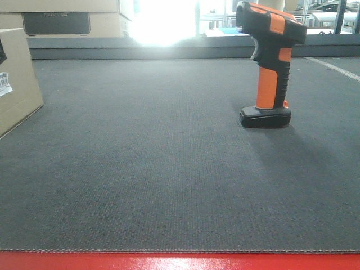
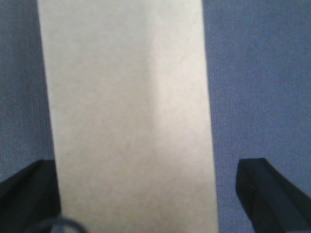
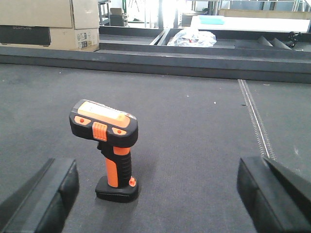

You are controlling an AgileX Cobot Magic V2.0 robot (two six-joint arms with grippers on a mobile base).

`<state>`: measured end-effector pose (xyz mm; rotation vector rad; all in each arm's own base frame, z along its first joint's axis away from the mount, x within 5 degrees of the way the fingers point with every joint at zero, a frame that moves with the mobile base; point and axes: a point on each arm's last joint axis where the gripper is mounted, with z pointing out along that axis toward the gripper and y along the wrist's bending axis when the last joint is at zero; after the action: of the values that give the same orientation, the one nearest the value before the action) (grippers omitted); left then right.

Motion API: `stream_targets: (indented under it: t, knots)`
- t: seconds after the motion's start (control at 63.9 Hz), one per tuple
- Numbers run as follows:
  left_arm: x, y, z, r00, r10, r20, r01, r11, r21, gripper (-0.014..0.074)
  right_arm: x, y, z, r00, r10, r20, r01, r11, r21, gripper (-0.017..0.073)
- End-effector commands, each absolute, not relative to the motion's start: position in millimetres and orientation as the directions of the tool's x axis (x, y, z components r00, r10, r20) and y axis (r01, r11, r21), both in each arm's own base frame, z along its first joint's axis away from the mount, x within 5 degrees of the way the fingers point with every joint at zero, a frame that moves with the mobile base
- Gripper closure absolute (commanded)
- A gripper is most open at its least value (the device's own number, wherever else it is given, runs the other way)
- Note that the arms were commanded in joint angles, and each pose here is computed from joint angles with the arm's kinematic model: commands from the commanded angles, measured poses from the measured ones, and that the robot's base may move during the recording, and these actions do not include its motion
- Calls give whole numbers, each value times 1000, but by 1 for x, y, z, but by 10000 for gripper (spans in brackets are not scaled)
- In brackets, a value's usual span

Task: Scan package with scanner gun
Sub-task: 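Grasp the tan box with the left gripper and lift it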

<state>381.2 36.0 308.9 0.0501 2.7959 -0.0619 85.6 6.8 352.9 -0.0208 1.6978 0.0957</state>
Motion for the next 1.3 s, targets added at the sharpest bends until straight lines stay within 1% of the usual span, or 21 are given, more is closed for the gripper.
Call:
stream_targets:
  t: [0.0,0.031,0.063,0.141,0.156,0.203,0.219,0.266,0.282,0.438,0.516,0.579,0.689,0.782,0.923,0.97,1.064,1.283]
  knots:
    - [382,35,312,-937,34,-348,51,998,-41,51,87,6,354,-120,35,-992,-67,997,43,-9]
    - [382,35,312,-937,34,-348,51,998,-41,90,87,6,354,-120,35,-992,-67,997,43,-9]
    - [382,35,312,-937,34,-348,51,998,-41,153,87,6,354,-120,35,-992,-67,997,43,-9]
    - [382,35,312,-936,35,-349,52,998,-39,338,87,6,354,-120,35,-992,-67,997,43,-9]
    - [382,35,313,-936,35,-351,52,998,-39,394,87,6,354,-120,35,-992,-67,997,43,-9]
    - [382,35,314,-934,35,-355,52,998,-38,511,87,6,354,-120,35,-992,-67,997,43,-9]
    - [382,35,314,-934,36,-355,52,998,-36,571,87,6,354,-120,35,-992,-67,997,43,-9]
    - [382,35,315,-933,36,-358,52,998,-36,687,87,6,354,-120,35,-992,-67,997,43,-9]
    - [382,35,316,-934,36,-356,52,998,-36,703,87,6,354,-120,35,-992,-67,997,43,-9]
    - [379,34,331,-930,41,-365,57,998,-35,705,87,6,354,-120,35,-992,-67,997,43,-9]
    - [379,34,344,-913,39,-406,59,998,-37,705,87,6,354,-120,35,-992,-67,997,43,-9]
    - [376,30,355,-898,26,-439,64,995,-73,705,87,7,354,-120,34,-992,-72,996,43,-9]
    - [366,17,375,-869,-23,-495,88,976,-199,705,87,9,354,-121,31,-992,-95,995,43,-9]
    - [356,4,393,-842,-75,-534,123,937,-326,705,86,10,354,-122,30,-992,-110,993,43,-9]
    - [343,-12,407,-829,-147,-539,166,856,-489,705,87,11,353,-126,29,-992,-113,993,43,-9]
    - [339,-15,407,-834,-166,-525,170,830,-531,705,86,11,353,-126,28,-992,-118,992,43,-9]
    - [330,-20,395,-861,-191,-472,148,793,-591,705,86,13,352,-144,27,-989,-143,989,48,-9]
    - [316,-26,355,-923,-194,-334,65,774,-630,705,87,21,334,-221,9,-975,-221,974,59,-9]
